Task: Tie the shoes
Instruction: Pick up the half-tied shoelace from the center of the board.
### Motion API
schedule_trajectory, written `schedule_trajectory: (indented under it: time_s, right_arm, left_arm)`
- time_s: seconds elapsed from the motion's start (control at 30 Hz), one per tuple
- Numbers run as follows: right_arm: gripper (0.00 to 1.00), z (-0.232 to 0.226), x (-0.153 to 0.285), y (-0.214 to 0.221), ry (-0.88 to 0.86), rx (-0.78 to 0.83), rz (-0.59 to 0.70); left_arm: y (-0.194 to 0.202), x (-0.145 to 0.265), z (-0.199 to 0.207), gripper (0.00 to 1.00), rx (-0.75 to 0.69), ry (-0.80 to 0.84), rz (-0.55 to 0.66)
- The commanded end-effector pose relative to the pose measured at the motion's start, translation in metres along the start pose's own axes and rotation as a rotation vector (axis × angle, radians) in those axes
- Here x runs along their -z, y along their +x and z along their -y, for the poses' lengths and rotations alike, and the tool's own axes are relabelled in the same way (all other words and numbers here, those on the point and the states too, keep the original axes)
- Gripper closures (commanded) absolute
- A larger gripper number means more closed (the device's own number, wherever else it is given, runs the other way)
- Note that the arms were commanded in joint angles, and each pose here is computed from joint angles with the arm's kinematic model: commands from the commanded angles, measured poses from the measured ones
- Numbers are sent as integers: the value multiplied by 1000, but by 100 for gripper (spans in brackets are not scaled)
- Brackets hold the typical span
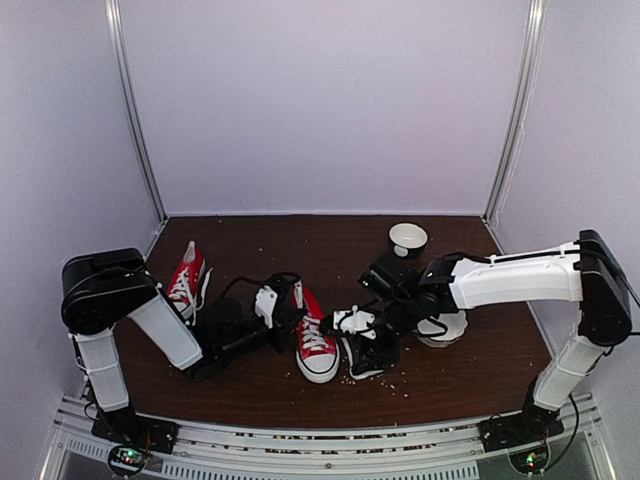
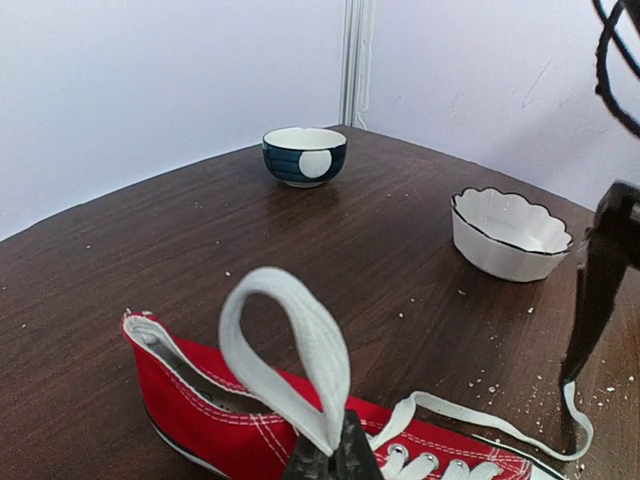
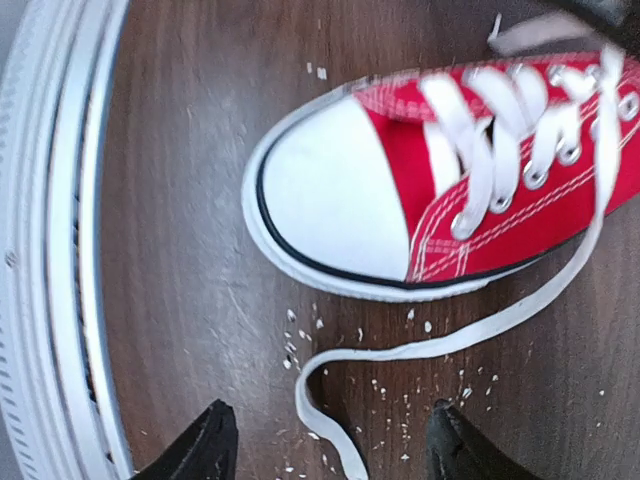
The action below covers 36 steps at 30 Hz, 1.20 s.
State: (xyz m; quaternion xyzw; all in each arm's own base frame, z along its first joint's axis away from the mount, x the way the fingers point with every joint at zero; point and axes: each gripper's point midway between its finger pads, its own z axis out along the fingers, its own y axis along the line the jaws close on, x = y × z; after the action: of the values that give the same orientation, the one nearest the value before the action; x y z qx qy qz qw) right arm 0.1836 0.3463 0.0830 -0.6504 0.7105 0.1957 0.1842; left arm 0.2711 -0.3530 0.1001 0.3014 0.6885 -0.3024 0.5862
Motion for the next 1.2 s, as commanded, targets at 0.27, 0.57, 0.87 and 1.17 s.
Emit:
schedule_trajectory:
  time_s: [0.27, 0.57, 0.87, 1.17]
  right_arm:
    - [42, 10, -46, 61, 3, 46, -340]
    - [66, 6, -48, 76, 97, 120, -485]
    - [60, -22, -51, 94, -11, 123, -664]
    - [61, -45, -56, 92, -196, 81, -651]
  left_arm:
    - [-19, -6, 2, 100, -5, 21, 62]
    - [-18, -9, 3, 100, -7, 24, 56]
    - [-19, -9, 4, 100, -12, 26, 58]
    - [-19, -6, 3, 100, -12, 22, 62]
